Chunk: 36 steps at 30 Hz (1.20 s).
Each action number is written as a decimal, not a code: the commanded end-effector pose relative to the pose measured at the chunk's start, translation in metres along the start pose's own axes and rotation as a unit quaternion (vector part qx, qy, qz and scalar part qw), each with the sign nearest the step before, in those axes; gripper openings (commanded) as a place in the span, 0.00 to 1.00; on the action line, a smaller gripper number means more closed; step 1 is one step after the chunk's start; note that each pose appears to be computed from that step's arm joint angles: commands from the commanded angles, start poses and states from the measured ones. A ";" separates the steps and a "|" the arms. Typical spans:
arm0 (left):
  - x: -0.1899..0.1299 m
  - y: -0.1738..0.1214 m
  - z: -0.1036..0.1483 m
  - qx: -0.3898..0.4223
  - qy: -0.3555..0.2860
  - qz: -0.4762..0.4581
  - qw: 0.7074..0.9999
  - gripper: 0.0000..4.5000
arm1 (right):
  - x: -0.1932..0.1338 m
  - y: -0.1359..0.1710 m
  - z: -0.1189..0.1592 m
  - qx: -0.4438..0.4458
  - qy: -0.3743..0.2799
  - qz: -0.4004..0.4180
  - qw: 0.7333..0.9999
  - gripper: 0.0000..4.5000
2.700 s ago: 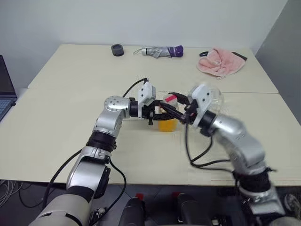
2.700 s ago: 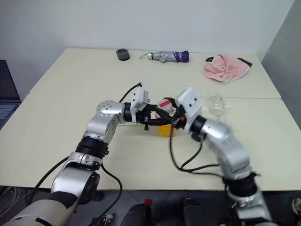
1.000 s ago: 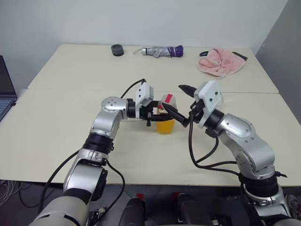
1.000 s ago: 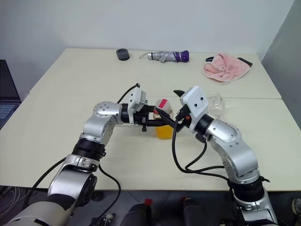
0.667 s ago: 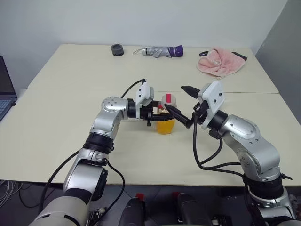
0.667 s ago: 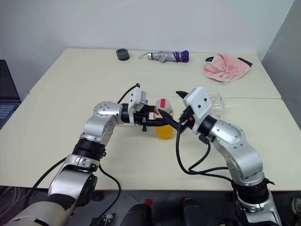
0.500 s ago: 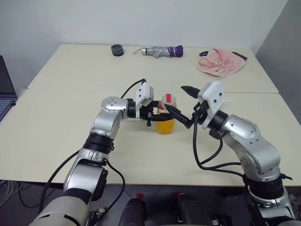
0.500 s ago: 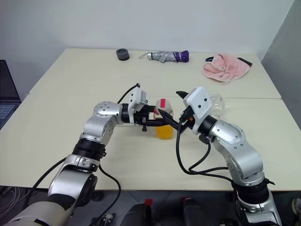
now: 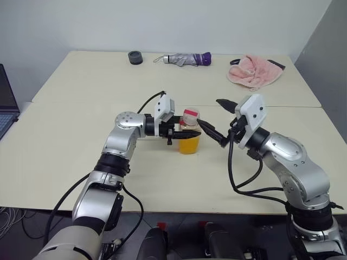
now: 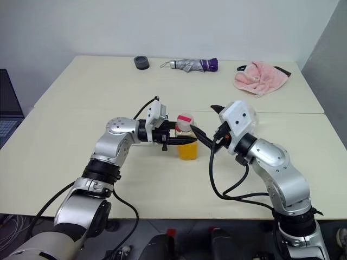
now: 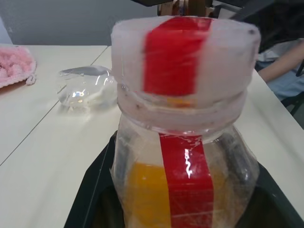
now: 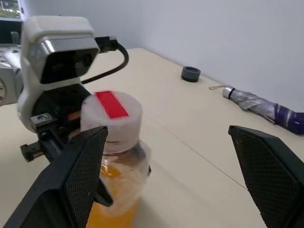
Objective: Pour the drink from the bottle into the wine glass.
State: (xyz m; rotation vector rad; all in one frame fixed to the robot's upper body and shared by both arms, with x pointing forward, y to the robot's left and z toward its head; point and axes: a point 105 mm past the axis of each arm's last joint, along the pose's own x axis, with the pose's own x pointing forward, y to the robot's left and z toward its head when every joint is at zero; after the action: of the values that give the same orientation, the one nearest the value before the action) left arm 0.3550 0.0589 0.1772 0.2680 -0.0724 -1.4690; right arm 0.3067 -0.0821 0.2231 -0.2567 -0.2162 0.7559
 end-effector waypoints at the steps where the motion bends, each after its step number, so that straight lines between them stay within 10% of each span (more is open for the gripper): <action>1: 0.002 0.003 0.024 0.044 -0.020 -0.008 0.999 0.40 | -0.003 0.001 0.010 -0.007 -0.016 0.003 1.000 0.96; 36: 0.001 0.002 0.024 0.046 -0.018 -0.007 0.999 0.40 | -0.003 0.027 0.025 -0.004 -0.031 0.078 0.996 0.96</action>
State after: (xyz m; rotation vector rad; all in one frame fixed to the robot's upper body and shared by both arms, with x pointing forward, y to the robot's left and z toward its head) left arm 0.3548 0.0588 0.1778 0.2704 -0.0751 -1.4700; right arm 0.2820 -0.0669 0.2258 -0.2352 -0.1949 0.9329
